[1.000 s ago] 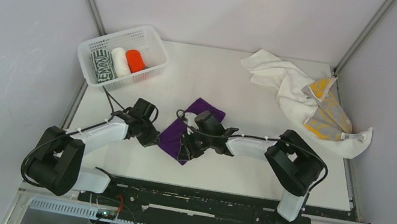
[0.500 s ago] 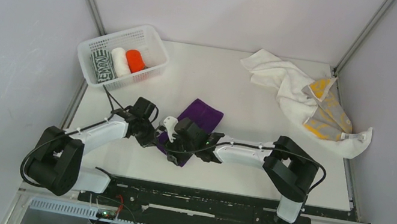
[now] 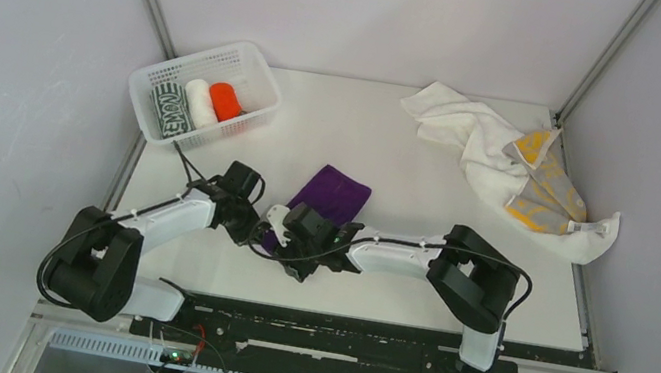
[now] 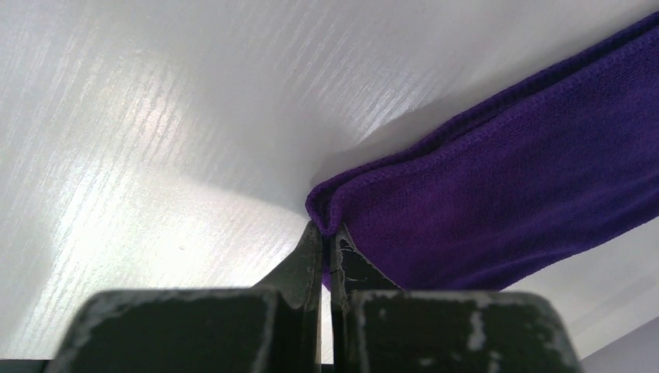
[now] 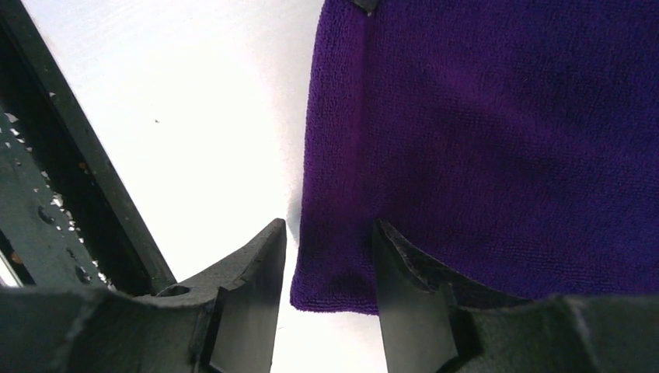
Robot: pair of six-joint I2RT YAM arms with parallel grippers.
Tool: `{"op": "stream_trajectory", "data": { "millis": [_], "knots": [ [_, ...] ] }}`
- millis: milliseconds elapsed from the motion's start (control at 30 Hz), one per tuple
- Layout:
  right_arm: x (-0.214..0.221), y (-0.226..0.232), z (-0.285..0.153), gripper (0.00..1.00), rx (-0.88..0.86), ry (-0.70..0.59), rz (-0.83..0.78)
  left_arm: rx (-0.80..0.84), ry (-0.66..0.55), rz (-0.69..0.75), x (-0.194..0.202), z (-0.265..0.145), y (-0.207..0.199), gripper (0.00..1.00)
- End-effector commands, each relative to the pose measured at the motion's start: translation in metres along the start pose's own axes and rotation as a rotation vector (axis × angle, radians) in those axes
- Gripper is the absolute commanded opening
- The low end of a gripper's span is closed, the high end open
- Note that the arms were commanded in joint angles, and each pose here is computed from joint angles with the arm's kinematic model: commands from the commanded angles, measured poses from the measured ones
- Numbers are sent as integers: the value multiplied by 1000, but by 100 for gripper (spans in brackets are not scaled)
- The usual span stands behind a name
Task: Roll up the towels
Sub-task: Roll the towel at the center of the board.
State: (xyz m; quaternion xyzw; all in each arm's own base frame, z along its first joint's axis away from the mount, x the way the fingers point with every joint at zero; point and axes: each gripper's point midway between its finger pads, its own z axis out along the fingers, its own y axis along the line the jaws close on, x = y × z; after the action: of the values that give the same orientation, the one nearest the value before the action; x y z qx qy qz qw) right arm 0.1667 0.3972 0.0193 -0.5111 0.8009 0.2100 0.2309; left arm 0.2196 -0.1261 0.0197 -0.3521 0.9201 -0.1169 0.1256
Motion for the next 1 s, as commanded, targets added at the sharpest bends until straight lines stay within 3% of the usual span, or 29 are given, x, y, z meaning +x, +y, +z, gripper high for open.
{"op": "stream_trajectory", "data": {
  "millis": [0,467,800,967],
  "knots": [
    [22,3,2,43,35,117,-56,28,-19,24,-9,-6,-17,0],
    [-20,3,-29,46,133,1,-68,52,-11,6,-6,-9,-19,0],
    [-4,10,-18,41,108,62,-73,56,-12,3,-6,-11,-19,0],
    [-13,17,-23,41,89,28,-75,57,-11,0,-6,-11,-19,0]
  ]
}}
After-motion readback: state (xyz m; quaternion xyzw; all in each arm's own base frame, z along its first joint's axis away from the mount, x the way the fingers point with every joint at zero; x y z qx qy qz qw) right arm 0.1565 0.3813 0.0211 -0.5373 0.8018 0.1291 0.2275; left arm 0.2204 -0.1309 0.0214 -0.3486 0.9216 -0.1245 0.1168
